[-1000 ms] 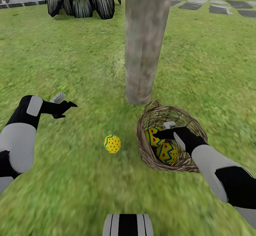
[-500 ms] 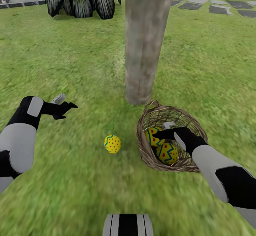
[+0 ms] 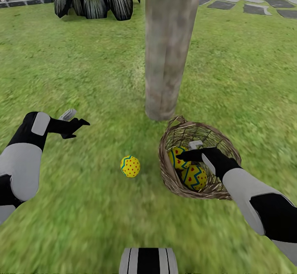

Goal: Take the three Easter eggs out of the wicker basket on the lawn in the garden, then place them on the lawn next to a single tree (choose any tree) so that all three eggs are next to the same tree and none are left in the basket.

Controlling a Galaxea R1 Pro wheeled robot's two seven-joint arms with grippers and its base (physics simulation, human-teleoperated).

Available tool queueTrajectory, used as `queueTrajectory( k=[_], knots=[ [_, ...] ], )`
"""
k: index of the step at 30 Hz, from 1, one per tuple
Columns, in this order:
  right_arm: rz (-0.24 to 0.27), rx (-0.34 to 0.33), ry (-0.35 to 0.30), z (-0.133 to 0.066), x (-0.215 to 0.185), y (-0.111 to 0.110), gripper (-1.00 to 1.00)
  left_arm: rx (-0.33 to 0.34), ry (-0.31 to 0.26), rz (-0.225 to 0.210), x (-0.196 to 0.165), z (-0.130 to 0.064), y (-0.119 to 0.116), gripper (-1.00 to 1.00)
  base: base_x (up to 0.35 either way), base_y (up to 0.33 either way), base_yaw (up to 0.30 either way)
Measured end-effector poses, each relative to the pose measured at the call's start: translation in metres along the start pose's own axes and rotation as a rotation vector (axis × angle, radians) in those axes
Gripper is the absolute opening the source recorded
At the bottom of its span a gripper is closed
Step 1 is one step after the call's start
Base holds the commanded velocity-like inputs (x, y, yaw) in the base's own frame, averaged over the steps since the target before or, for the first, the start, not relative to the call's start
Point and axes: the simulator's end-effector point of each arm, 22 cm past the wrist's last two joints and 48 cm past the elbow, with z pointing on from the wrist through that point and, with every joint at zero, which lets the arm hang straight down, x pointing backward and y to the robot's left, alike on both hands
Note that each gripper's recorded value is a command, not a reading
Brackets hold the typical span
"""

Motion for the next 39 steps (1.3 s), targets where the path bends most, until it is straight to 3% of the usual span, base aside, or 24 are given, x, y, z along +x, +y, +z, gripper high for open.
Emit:
queueTrajectory(
  k=[29,30,39],
  knots=[
    [0.004,-0.012,0.001,0.009,0.003,0.001,1.00,-0.019,0.032,-0.010,0.012,0.017,0.013,1.00,0.000,0.000,0.000],
    [0.002,-0.010,0.000,0.009,0.004,0.001,-1.00,-0.019,0.032,-0.010,0.012,0.017,0.013,1.00,0.000,0.000,0.000],
    [-0.001,-0.010,-0.001,0.009,0.004,0.001,-1.00,-0.021,0.039,-0.013,0.014,0.018,0.015,1.00,0.000,0.000,0.000]
  ],
)
